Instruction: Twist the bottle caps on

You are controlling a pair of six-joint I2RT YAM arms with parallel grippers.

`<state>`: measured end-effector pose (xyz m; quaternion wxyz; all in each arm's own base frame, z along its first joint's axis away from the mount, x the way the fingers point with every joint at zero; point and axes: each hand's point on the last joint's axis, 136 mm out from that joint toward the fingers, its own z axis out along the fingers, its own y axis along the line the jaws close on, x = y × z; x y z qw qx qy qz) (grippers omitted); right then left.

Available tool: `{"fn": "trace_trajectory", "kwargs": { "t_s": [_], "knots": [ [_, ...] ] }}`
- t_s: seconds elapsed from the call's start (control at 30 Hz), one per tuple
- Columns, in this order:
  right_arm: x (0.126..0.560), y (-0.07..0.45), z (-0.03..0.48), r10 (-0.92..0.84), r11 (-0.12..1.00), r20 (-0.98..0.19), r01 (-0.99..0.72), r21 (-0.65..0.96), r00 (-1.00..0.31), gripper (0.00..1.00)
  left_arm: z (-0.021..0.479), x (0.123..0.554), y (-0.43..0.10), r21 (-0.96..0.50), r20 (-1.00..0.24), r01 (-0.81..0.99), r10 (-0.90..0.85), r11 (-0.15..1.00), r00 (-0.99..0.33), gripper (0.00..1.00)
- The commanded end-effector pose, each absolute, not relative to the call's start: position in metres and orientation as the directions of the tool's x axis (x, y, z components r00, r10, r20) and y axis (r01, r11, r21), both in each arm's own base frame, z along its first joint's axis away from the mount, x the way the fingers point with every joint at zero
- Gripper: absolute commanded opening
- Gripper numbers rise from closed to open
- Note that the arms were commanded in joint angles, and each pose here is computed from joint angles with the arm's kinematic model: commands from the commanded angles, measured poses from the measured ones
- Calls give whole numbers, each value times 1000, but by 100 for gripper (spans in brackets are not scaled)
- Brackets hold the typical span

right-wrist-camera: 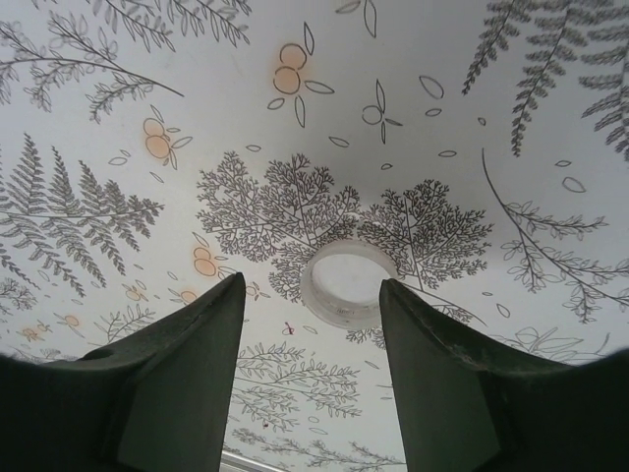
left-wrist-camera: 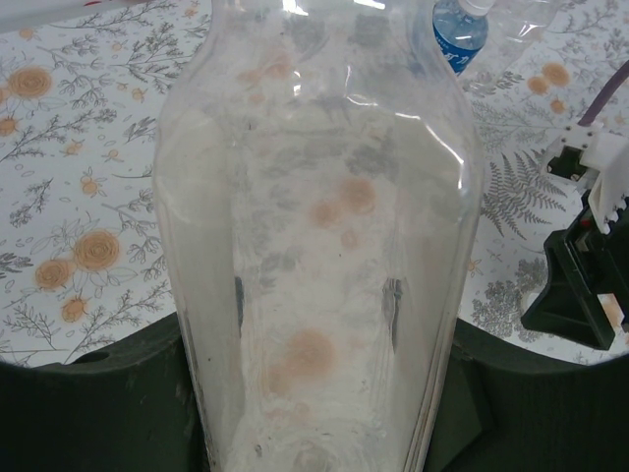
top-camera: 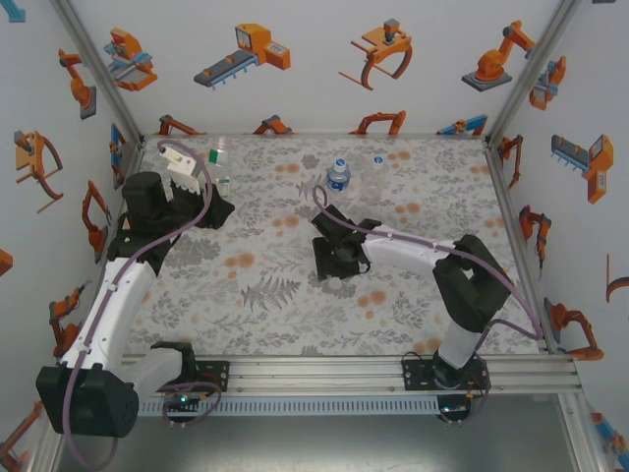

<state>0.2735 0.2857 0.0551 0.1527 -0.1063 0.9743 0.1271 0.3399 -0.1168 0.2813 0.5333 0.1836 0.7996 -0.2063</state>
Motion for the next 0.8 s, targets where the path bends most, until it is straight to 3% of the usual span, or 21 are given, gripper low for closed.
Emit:
{"fn": "trace_trajectory", "kwargs": {
  "t_s": [0.0, 0.77],
  "knots": [
    [277, 279, 63, -194, 952, -328, -258, 165, -925, 55, 291, 342, -118, -144, -938, 524, 53, 839, -343, 2],
    [271, 276, 42, -201, 957, -279, -249, 150, -939, 56, 290, 343, -116, -145, -937, 520, 52, 842, -344, 2]
  ]
}}
